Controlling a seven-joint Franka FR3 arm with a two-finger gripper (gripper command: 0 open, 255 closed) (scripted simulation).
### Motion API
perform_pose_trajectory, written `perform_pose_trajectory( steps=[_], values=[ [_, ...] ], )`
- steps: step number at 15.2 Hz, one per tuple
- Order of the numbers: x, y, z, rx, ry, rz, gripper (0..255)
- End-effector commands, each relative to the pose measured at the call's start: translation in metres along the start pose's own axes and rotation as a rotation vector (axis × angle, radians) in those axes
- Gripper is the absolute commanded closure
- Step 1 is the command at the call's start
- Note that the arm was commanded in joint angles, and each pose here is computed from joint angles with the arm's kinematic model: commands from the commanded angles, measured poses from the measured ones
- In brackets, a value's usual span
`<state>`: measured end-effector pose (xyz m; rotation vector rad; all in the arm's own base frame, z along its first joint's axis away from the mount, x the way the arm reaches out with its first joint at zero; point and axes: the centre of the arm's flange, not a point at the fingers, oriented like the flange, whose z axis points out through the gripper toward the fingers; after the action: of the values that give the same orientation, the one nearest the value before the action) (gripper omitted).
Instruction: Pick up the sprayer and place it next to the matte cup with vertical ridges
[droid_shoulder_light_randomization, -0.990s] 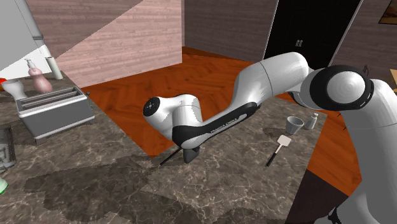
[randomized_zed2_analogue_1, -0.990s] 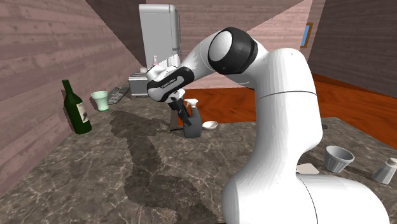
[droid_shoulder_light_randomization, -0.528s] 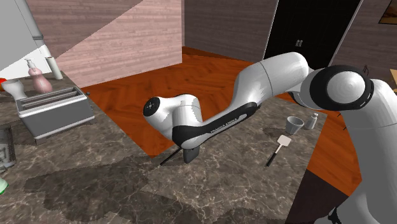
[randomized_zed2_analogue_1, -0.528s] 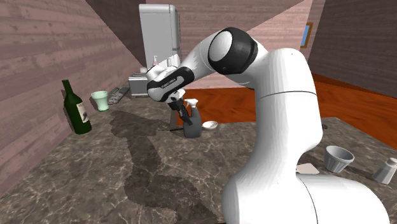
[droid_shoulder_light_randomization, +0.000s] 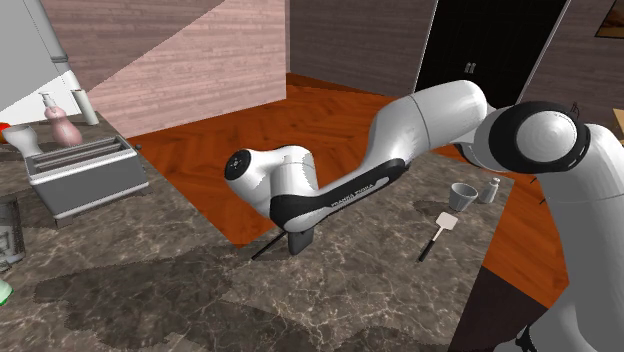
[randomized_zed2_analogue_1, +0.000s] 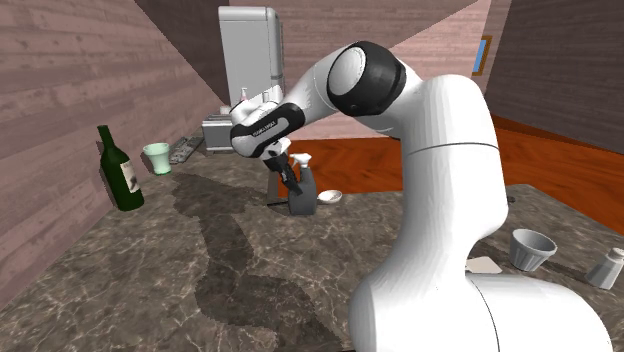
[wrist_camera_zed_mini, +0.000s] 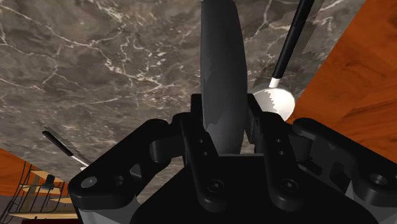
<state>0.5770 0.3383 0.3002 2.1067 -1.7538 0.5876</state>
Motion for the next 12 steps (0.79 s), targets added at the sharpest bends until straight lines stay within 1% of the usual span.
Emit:
perform_pose_trajectory(
  steps=[1,12],
  values=[
    [0.005,0.000,-0.008,0.000,0.000,0.000,255],
    [0.035,0.000,-0.058,0.000,0.000,0.000,255]
  ],
)
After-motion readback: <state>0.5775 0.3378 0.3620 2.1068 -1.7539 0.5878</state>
